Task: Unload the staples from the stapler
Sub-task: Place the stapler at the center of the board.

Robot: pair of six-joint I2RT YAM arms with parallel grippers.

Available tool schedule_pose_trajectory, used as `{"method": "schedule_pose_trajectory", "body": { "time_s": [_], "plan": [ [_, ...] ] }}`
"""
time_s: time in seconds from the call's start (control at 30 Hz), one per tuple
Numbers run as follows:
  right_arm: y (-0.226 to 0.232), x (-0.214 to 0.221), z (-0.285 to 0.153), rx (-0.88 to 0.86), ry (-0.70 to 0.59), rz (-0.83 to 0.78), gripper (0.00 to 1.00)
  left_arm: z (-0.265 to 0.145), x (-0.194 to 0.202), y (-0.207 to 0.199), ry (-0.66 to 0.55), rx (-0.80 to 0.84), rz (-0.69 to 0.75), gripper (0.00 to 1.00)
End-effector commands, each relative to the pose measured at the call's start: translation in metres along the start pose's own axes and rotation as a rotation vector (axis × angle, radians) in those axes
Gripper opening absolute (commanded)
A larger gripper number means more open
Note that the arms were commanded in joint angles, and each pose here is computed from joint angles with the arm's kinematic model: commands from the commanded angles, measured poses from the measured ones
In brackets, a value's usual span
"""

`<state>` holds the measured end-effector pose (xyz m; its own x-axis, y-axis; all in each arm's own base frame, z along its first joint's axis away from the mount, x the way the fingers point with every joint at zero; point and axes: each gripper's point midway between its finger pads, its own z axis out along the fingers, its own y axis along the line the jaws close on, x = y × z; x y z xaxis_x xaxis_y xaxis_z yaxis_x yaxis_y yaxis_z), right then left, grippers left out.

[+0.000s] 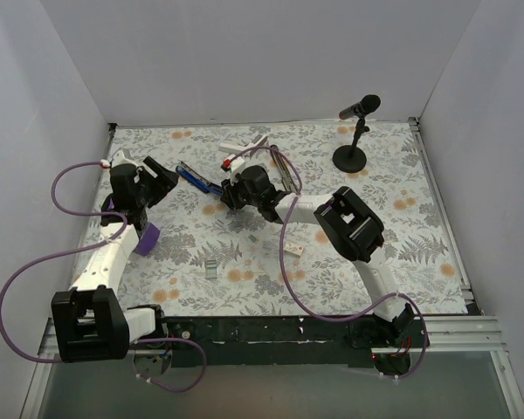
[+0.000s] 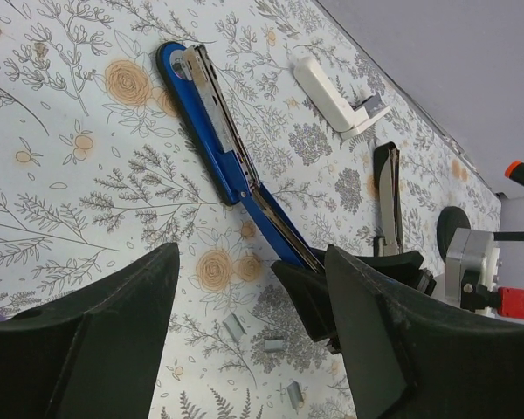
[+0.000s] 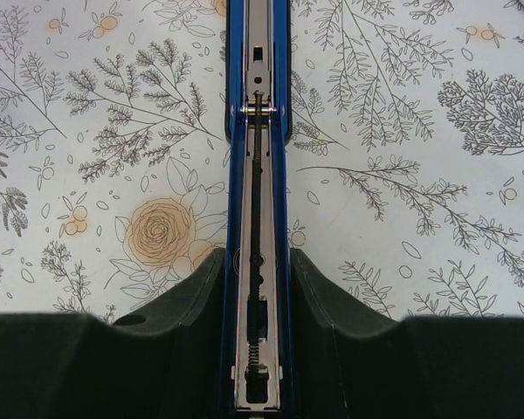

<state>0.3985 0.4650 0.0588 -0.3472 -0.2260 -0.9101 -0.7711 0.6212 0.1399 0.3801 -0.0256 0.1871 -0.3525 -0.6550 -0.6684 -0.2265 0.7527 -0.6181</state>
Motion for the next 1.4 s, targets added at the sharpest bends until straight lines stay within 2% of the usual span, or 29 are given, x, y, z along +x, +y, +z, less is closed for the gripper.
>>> {"method": "schedule_pose_trajectory", "body": {
  "time_s": [0.0,0.23,0.3,0.37,0.43,0.57,0.7,0.77,0.8,0.83,0.9,0.93,1.0,1.03,1.1,1.17,1.3,1.33,1.37],
  "plan": [
    [0.000,-0.051,-0.004,0.009,-0.200,-0.075,0.17,-0.004,-0.018,-0.012,-0.040,0.013,-0.006,0.67],
    [-0.013,-0.052,0.012,0.047,-0.204,-0.115,0.25,-0.005,-0.017,-0.012,-0.042,0.019,0.010,0.67],
    [-0.019,-0.053,0.013,0.057,-0.202,-0.142,0.37,-0.006,-0.017,-0.012,-0.043,0.021,0.016,0.68],
    [-0.021,-0.057,0.012,0.061,-0.207,-0.146,0.43,-0.005,-0.016,-0.011,-0.042,0.018,0.029,0.68],
    [-0.026,-0.060,0.008,0.065,-0.212,-0.138,0.45,-0.004,-0.014,-0.009,-0.029,0.011,0.051,0.68],
    [-0.027,-0.064,0.002,0.060,-0.227,-0.135,0.56,-0.003,-0.018,-0.009,-0.033,-0.004,0.059,0.68],
    [-0.026,-0.070,-0.004,0.057,-0.231,-0.123,0.59,-0.003,-0.022,-0.013,-0.040,0.001,0.070,0.68],
    [-0.021,-0.082,-0.014,0.044,-0.240,-0.085,0.59,0.003,-0.019,-0.013,-0.029,-0.030,0.090,0.68],
    [-0.021,-0.087,-0.020,0.039,-0.240,-0.074,0.59,0.005,-0.030,-0.021,-0.049,-0.035,0.104,0.68],
    [-0.016,-0.108,-0.033,0.034,-0.269,-0.063,0.60,0.008,-0.034,-0.022,-0.046,-0.049,0.106,0.67],
    [-0.019,-0.107,-0.050,0.071,-0.216,-0.026,0.62,0.022,-0.026,-0.026,-0.016,-0.115,0.128,0.66],
    [-0.024,-0.129,-0.073,0.128,-0.248,-0.006,0.62,0.023,-0.044,-0.044,-0.055,-0.104,0.124,0.65],
    [-0.026,-0.124,-0.093,0.158,-0.214,0.027,0.64,0.037,-0.040,-0.048,-0.053,-0.167,0.134,0.65],
    [-0.027,-0.130,-0.112,0.184,-0.221,0.037,0.65,0.041,-0.053,-0.064,-0.087,-0.157,0.121,0.65],
    [-0.027,-0.121,-0.129,0.205,-0.183,0.082,0.65,0.057,-0.048,-0.070,-0.079,-0.178,0.102,0.64],
    [-0.022,-0.115,-0.153,0.209,-0.179,0.132,0.65,0.066,-0.057,-0.090,-0.107,-0.157,0.030,0.63],
    [-0.011,-0.106,-0.193,0.189,-0.173,0.194,0.65,0.100,-0.054,-0.094,-0.131,-0.217,-0.104,0.63],
    [-0.009,-0.104,-0.197,0.183,-0.170,0.195,0.65,0.117,-0.036,-0.083,-0.088,-0.280,-0.127,0.63],
    [-0.009,-0.093,-0.201,0.187,-0.148,0.197,0.65,0.123,-0.042,-0.096,-0.102,-0.272,-0.183,0.63]
  ]
}}
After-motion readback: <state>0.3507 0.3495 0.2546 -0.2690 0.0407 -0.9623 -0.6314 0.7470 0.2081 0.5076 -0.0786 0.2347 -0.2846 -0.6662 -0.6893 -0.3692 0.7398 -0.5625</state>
